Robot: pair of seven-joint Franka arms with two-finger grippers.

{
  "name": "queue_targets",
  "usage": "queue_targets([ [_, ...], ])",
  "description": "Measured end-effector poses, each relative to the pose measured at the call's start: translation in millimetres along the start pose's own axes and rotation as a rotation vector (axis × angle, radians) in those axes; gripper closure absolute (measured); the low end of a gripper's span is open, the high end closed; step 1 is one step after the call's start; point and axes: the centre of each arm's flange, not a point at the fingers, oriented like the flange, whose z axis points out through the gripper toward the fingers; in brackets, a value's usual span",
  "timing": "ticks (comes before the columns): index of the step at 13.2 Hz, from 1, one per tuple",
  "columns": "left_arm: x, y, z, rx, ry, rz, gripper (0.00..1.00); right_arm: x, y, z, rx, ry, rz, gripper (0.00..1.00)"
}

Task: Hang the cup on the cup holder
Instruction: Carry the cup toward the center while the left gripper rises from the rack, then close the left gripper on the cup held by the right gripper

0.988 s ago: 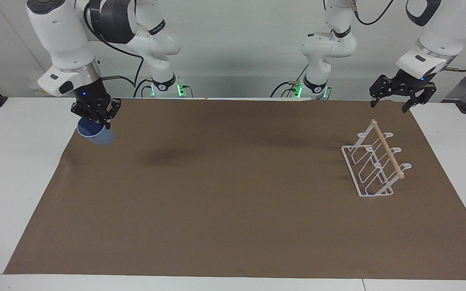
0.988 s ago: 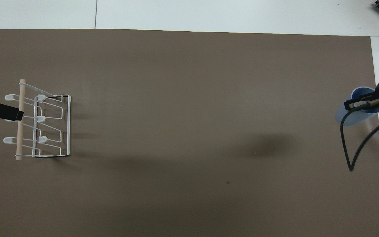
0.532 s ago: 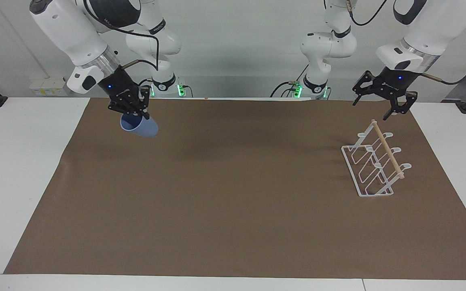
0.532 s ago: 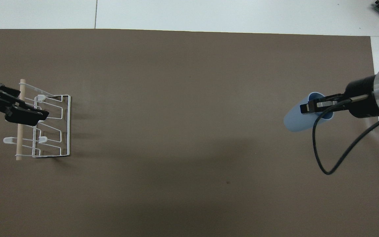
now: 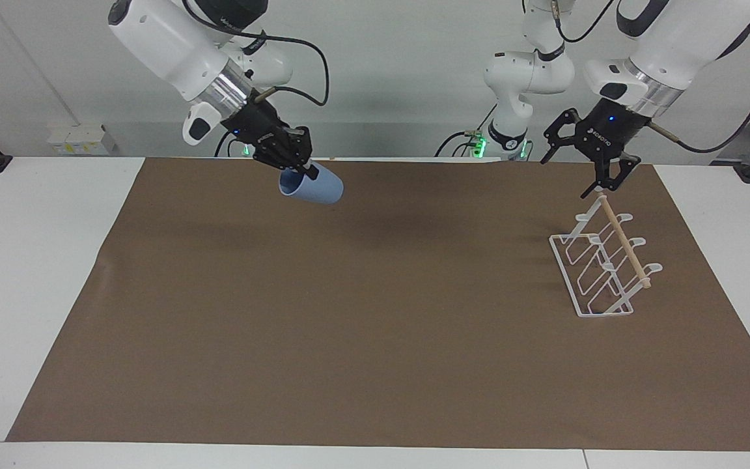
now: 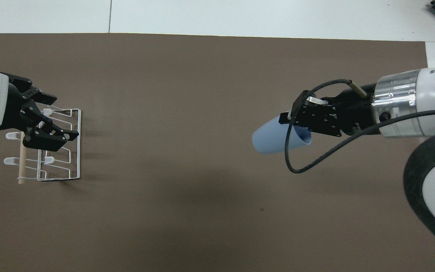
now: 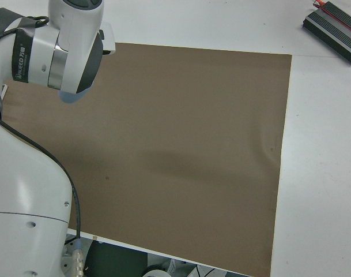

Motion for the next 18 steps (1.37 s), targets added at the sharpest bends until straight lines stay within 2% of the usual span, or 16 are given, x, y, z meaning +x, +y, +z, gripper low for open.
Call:
queue_targets([
  [4, 34, 30, 8, 0.006, 0.035, 0.105, 0.0, -32, -45, 24, 0.131, -0.006, 0.26, 0.94],
  [7, 55, 54, 17, -0.015, 0.056, 0.16, 0.0, -61, -83, 43, 0.249, 0.037, 0.508, 0.94],
  [9, 69, 71, 20, -0.026, 0.077, 0.194, 0.0, -72, -95, 51, 0.297, 0.037, 0.632, 0.94],
  [11, 78, 79, 19, -0.008, 0.102, 0.238, 0.0, -72, -96, 52, 0.304, 0.033, 0.681, 0.94],
  [18, 96, 94, 16, 0.0, 0.202, 0.412, 0.0, -69, -94, 52, 0.305, 0.035, 0.69, 0.94],
])
